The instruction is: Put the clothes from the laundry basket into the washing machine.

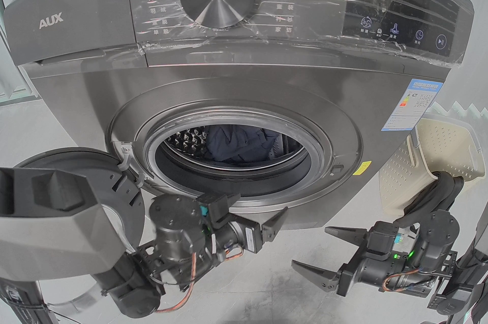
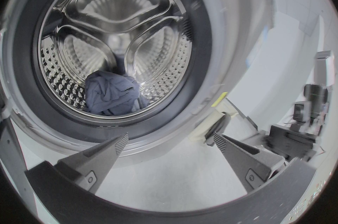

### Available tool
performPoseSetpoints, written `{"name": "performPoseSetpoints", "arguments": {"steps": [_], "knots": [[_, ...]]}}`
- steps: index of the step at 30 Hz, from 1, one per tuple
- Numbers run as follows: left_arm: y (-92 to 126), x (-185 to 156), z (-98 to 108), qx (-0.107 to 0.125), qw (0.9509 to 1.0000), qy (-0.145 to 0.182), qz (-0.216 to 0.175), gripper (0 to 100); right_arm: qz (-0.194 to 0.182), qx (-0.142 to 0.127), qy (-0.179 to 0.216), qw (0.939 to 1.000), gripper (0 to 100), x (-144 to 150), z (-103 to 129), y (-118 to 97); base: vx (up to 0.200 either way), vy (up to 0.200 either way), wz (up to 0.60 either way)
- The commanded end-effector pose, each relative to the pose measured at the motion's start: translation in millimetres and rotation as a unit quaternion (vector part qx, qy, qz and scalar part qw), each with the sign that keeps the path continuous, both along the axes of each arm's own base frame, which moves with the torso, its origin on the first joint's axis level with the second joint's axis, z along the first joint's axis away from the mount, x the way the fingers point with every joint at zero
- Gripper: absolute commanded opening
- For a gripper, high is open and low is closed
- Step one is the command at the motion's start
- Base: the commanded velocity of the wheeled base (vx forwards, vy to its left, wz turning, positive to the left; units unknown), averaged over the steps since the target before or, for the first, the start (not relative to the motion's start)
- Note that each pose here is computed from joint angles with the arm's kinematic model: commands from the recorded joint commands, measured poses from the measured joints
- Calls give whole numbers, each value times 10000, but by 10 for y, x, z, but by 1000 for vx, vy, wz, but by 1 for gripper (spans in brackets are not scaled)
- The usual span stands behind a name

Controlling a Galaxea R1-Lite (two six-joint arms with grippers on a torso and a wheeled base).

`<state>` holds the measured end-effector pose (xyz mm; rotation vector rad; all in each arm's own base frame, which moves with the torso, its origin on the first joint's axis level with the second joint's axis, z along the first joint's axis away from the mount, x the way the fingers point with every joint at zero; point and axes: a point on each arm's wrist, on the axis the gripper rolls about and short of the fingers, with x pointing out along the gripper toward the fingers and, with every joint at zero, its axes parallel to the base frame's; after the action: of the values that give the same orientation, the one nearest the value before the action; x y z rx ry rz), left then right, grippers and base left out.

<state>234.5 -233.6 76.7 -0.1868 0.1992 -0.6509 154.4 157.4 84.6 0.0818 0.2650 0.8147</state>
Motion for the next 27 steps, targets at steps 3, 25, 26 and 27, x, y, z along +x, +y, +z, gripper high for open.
{"name": "performPoseSetpoints", "arguments": {"steps": [3, 25, 26, 27], "knots": [[338, -794, 401, -441, 9968, -393, -533, 100, -519, 275, -178, 9981, 100, -119, 184, -334, 0, 0, 0], [1228, -1177, 640, -307, 9938, -951, 495, 100, -2158, 93, -356, 9758, 100, -409, 459, -1031, -91, 0, 0], [1269, -1187, 659, -310, 9931, -973, 572, 100, -2200, 79, -365, 9748, 100, -505, 473, -1089, -200, 0, 0], [1305, -1200, 676, -310, 9926, -989, 626, 100, -2236, 81, -382, 9739, 100, -574, 481, -1132, -200, 0, 0]]}}
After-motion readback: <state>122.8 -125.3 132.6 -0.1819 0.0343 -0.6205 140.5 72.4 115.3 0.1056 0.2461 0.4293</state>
